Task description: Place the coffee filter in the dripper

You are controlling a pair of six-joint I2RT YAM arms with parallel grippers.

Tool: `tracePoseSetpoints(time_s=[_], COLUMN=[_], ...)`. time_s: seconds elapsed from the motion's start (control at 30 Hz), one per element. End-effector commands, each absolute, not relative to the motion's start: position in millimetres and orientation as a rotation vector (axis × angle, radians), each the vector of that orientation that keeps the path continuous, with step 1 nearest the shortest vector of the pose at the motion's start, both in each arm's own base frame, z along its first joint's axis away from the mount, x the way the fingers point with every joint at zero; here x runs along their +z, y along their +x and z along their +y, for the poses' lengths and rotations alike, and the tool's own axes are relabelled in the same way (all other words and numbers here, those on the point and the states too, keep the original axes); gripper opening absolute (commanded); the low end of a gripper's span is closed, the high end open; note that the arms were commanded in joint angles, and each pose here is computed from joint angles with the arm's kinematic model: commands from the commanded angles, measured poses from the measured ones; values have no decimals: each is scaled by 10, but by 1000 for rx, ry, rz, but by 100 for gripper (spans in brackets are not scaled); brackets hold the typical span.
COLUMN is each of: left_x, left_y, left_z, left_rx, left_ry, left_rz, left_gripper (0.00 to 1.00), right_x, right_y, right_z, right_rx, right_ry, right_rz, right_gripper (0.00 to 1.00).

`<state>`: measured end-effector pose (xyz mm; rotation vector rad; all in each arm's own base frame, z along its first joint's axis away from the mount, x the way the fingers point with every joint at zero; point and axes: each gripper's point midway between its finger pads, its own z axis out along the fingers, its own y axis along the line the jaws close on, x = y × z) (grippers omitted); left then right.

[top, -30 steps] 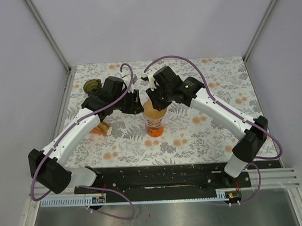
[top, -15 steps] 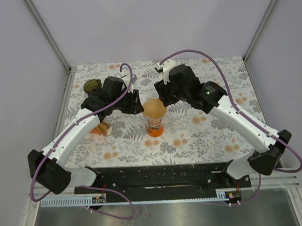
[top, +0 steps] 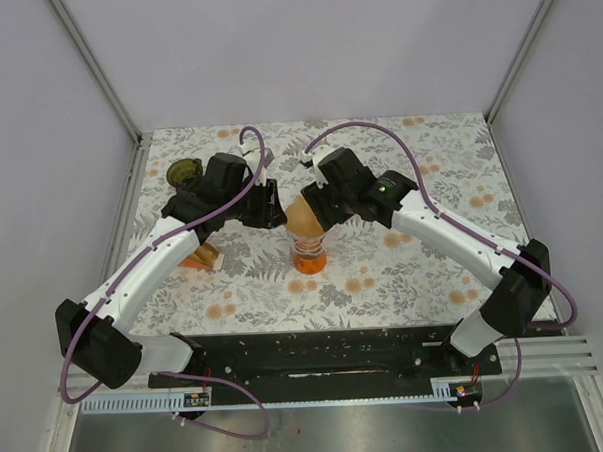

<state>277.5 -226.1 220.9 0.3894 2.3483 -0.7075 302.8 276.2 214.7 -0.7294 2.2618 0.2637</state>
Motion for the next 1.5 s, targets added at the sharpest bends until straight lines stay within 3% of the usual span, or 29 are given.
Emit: tracePoseSetpoints(time_s=[0.0,0.47,0.8,1.1,1.47], left_x=[2367,2439,2609,2703,2955], left_y=[2777,2790,2814,2817,2961], left_z=[-2269,-2252,-2226,-2194,-1867], left_rx=[-713,-702,-683,-666,-552], left_ry=[398,400,408,414,362], left_rz=[2279,2258,2220,2195,2154], left_gripper=[42,43,59,64,70], right_x=[2187,1988,2228,2527,3302], right_y=[3114,3119,3128,3124,2904], right_z=[2875,2919,2941,2925,2832], right_rx=[331,342,361,372,491], right_ry=[-698,-722,-741,-743,-720], right_rz=[2221,2255,2218,2157,1982], right_gripper=[67,67,69,70,72])
